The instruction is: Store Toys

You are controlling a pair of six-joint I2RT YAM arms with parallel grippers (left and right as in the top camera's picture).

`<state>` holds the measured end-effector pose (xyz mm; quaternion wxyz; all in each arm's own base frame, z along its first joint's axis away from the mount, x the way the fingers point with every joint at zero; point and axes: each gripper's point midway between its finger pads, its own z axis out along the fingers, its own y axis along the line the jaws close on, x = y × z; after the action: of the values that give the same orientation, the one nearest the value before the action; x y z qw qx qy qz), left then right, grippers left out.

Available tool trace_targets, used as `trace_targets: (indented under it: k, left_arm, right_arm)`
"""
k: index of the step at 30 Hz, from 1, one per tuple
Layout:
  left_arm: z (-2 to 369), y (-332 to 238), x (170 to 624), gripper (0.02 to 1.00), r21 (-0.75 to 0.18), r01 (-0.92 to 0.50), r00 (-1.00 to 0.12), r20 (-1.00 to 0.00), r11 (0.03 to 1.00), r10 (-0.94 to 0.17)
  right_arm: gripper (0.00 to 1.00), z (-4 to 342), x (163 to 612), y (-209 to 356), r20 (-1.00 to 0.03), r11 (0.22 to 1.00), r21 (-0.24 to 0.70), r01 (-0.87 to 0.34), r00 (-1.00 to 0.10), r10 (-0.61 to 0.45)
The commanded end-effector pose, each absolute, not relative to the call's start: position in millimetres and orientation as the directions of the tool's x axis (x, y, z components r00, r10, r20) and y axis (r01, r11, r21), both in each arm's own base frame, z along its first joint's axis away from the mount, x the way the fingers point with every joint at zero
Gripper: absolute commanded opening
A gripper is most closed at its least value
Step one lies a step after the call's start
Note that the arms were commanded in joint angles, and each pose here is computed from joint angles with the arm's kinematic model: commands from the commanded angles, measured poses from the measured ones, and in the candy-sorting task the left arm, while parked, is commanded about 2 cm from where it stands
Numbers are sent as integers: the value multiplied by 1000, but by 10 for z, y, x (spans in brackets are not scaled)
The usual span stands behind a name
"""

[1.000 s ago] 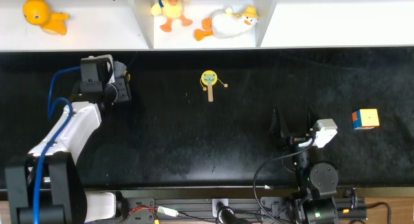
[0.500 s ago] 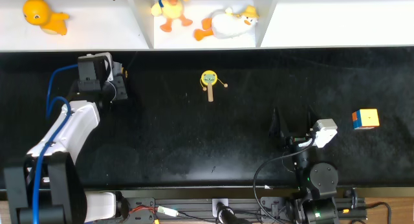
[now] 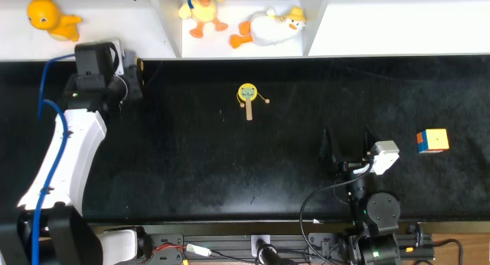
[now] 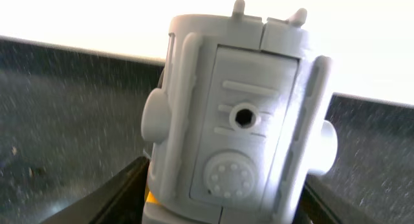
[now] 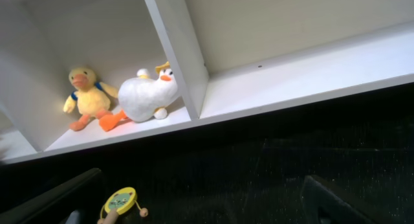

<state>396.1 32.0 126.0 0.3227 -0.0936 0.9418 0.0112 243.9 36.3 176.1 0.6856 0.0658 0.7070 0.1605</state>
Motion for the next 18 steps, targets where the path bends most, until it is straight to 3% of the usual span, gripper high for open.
trace_targets:
  k: [1, 8, 18]
  left_arm:
    - [1613, 353, 4173, 261, -60, -179, -688, -706, 982, -169]
    - [1839, 374, 4465, 246, -58, -156, -578, -804, 986, -138]
    - [1775, 333, 4814, 235, -72, -109, -506, -855, 991, -118]
  right_arm:
    - [996, 1729, 2441, 366, -950, 942, 311, -126, -49, 307]
    - [996, 1728, 2441, 366, -950, 942, 311, -125, -49, 307]
    - [993, 1728, 2441, 366, -950, 942, 311, -125, -49, 307]
